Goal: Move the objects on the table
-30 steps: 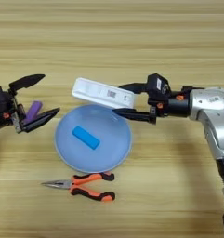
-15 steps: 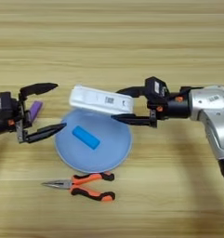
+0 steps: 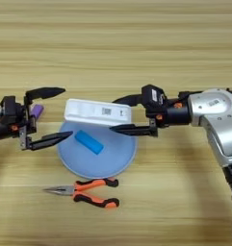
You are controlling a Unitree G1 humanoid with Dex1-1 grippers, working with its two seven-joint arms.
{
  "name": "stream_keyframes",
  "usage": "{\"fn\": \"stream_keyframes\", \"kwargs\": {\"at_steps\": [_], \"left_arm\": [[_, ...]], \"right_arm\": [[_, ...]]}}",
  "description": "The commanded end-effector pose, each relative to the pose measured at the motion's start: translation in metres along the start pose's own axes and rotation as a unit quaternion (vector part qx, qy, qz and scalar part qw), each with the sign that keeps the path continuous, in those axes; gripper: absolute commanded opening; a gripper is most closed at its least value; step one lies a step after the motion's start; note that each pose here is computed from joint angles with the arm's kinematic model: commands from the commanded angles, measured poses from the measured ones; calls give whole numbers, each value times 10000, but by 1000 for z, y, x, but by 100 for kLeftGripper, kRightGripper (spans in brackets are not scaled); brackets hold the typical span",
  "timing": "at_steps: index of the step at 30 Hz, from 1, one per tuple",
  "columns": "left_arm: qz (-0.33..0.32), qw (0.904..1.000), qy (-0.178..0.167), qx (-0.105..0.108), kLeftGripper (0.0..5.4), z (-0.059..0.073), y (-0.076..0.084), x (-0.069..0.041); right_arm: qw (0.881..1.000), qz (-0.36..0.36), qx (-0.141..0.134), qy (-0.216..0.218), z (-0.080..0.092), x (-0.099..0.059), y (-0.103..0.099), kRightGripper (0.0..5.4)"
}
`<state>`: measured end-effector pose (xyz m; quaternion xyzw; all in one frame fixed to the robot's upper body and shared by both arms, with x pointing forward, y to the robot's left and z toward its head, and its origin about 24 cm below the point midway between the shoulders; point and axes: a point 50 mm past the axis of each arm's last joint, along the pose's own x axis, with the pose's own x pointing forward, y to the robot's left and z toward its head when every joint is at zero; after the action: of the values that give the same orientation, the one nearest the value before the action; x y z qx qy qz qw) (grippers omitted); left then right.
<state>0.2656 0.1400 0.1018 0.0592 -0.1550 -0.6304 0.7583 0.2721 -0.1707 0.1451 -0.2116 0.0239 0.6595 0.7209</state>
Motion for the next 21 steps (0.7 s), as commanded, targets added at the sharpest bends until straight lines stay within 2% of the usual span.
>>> {"fn": "stream_keyframes", "kwargs": {"at_steps": [1,21], "left_arm": [[-176,9998,102,22,540,1,-1,2],[-492,9986,180,-37,540,-2,-5,9]], "right_arm": [[9999,124,-30,64,3,1,2,292],[9994,294,-150,45,9,7,3,292]]}}
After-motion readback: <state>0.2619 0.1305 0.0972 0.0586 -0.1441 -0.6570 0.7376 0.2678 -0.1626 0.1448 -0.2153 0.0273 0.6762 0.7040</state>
